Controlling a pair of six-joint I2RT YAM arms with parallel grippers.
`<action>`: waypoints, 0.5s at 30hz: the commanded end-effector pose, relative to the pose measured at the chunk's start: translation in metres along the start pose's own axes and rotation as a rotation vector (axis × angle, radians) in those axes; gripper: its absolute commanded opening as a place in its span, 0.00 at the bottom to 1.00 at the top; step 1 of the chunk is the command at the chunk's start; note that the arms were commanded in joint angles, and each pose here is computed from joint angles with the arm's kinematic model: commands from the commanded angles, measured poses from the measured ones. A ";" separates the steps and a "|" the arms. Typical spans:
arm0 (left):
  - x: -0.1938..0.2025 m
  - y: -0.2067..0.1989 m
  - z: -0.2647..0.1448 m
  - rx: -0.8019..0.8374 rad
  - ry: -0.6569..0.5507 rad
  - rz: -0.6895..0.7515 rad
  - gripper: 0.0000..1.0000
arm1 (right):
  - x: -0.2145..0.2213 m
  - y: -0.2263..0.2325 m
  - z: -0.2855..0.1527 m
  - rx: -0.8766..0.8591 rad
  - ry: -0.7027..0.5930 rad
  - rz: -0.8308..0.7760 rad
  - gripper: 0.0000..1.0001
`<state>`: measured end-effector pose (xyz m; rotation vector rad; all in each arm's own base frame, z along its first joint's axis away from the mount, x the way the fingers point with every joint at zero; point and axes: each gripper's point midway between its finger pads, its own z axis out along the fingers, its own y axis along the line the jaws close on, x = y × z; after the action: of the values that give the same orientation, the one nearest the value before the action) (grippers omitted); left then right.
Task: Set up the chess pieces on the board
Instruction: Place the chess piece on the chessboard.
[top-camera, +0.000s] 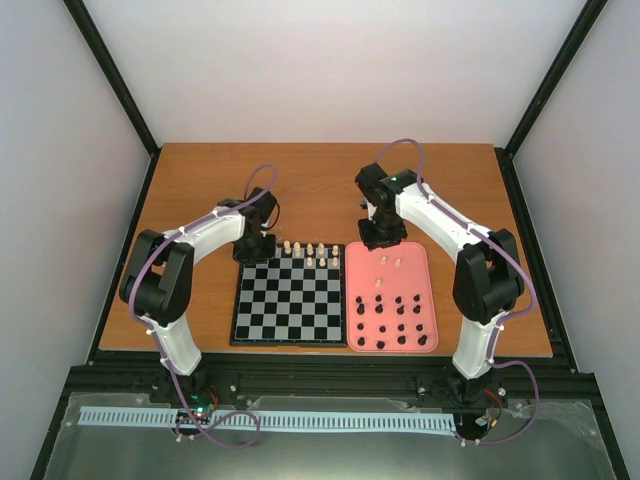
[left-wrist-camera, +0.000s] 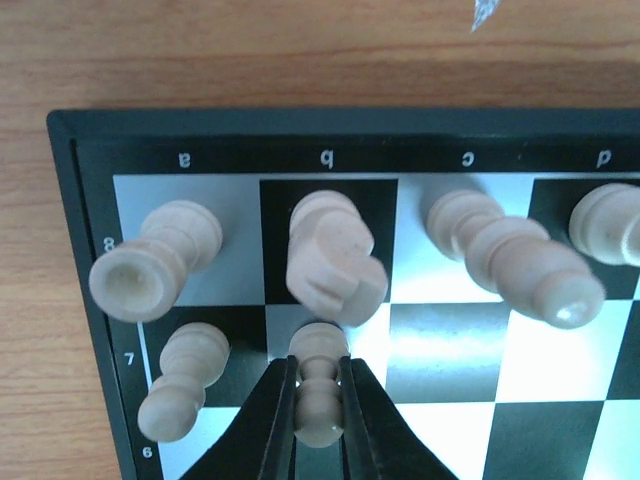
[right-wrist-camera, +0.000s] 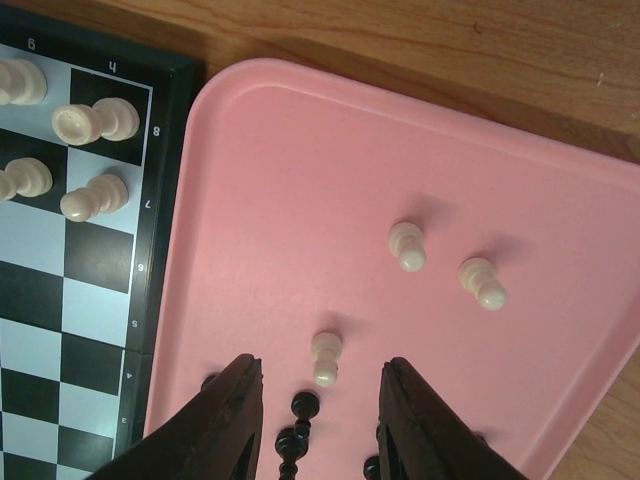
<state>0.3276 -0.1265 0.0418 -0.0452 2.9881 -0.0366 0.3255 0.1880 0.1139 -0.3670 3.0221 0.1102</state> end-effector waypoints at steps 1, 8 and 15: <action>0.003 0.006 -0.011 0.000 -0.013 0.004 0.04 | 0.001 -0.002 -0.005 -0.012 -0.018 0.004 0.33; 0.003 0.004 -0.008 0.011 -0.007 0.007 0.04 | 0.000 -0.002 -0.004 -0.014 -0.020 0.008 0.33; -0.002 0.001 -0.010 0.019 -0.016 0.013 0.08 | -0.001 -0.001 -0.003 -0.016 -0.021 0.008 0.33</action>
<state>0.3208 -0.1241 0.0411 -0.0426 2.9989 -0.0334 0.3243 0.1890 0.1105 -0.3682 3.0261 0.1208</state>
